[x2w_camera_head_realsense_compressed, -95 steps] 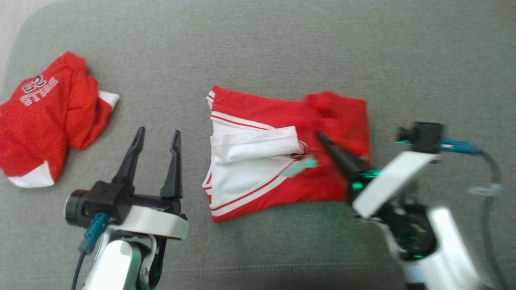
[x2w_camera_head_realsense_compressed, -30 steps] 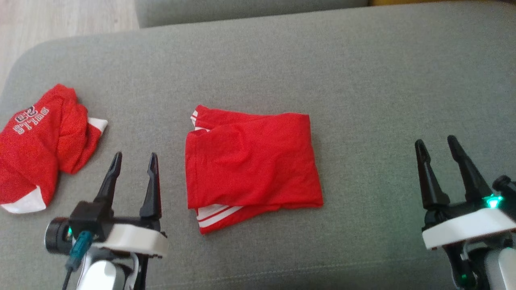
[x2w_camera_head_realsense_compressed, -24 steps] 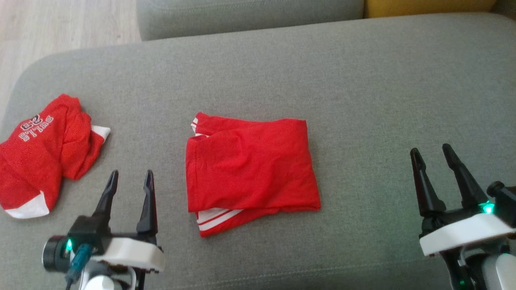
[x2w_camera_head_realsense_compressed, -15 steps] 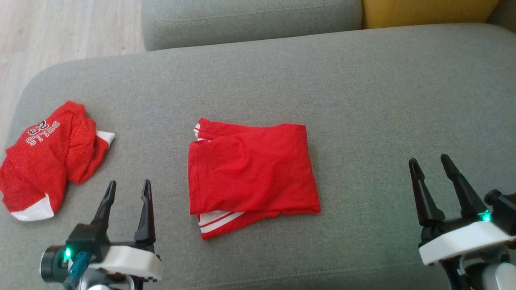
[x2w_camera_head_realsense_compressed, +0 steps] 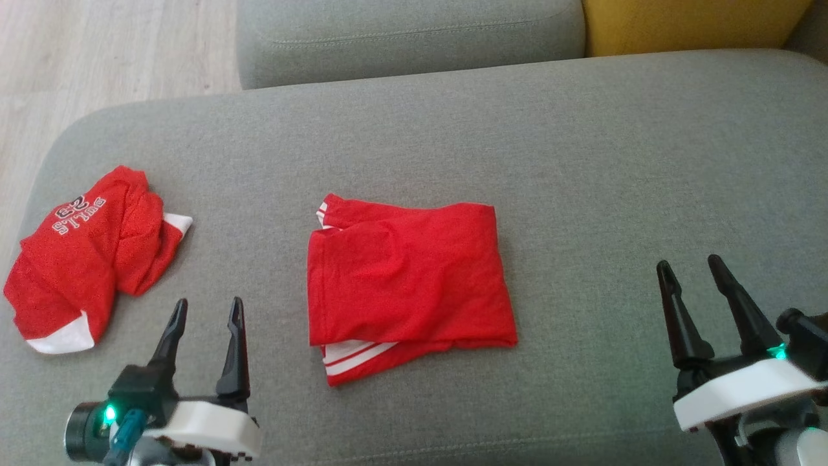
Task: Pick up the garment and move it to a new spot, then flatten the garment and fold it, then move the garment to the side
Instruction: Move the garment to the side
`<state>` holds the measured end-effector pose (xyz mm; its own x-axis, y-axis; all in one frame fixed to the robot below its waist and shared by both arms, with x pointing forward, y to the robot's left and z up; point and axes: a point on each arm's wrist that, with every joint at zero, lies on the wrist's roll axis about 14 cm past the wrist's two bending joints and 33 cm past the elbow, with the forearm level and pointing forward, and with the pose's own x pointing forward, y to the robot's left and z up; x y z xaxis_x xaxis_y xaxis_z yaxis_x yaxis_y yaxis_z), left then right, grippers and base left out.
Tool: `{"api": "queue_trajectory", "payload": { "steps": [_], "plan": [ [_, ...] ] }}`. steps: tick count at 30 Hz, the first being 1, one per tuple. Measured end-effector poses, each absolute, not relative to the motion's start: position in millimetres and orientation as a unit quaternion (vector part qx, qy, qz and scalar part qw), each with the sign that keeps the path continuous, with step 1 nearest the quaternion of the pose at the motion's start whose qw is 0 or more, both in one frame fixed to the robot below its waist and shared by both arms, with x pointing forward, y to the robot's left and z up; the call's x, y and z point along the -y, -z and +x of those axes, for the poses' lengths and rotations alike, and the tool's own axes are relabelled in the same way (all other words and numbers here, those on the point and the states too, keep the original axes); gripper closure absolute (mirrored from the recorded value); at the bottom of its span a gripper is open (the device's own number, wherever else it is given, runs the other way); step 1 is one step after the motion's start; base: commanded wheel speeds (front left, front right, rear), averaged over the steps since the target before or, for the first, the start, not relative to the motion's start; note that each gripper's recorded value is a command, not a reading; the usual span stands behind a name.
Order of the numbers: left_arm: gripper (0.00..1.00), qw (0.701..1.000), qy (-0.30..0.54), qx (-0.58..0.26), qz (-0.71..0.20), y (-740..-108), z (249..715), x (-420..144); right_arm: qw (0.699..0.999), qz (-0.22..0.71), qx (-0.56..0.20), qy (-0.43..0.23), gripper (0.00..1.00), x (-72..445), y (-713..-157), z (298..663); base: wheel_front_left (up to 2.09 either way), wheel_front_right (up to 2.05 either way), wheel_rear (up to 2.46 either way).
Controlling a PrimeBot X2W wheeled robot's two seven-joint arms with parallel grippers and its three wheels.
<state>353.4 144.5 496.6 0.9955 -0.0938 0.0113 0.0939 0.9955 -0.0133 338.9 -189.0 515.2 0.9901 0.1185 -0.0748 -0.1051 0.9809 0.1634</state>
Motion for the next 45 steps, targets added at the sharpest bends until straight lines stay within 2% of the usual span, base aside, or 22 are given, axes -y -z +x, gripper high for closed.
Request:
{"api": "queue_trajectory", "payload": {
  "steps": [22, 29, 33, 39, 45],
  "plan": [
    [0.00, 0.999, 0.040, -0.004, -0.007, -490, 350, -148, 0.994, 0.079, -0.049, -0.056, 0.00, 189, -512, 343, 0.00, 0.00, 0.00],
    [0.00, 0.999, 0.036, 0.021, -0.009, -503, 367, -151, 0.991, 0.080, -0.090, -0.062, 0.00, 184, -489, 352, 0.00, 0.00, 0.00],
    [0.00, 0.999, 0.035, 0.039, -0.011, -512, 379, -153, 0.985, 0.074, -0.129, -0.087, 0.00, 167, -466, 367, 0.00, 0.00, 0.00],
    [0.00, 0.998, 0.023, 0.053, -0.015, -519, 394, -162, 0.970, 0.065, -0.172, -0.159, 0.00, 116, -438, 398, 0.00, 0.00, 0.00],
    [0.00, 0.999, 0.003, 0.047, -0.016, -515, 395, -173, 0.952, 0.067, -0.229, -0.192, 0.00, 88, -400, 403, 0.00, 0.00, 0.00]
  ]
}}
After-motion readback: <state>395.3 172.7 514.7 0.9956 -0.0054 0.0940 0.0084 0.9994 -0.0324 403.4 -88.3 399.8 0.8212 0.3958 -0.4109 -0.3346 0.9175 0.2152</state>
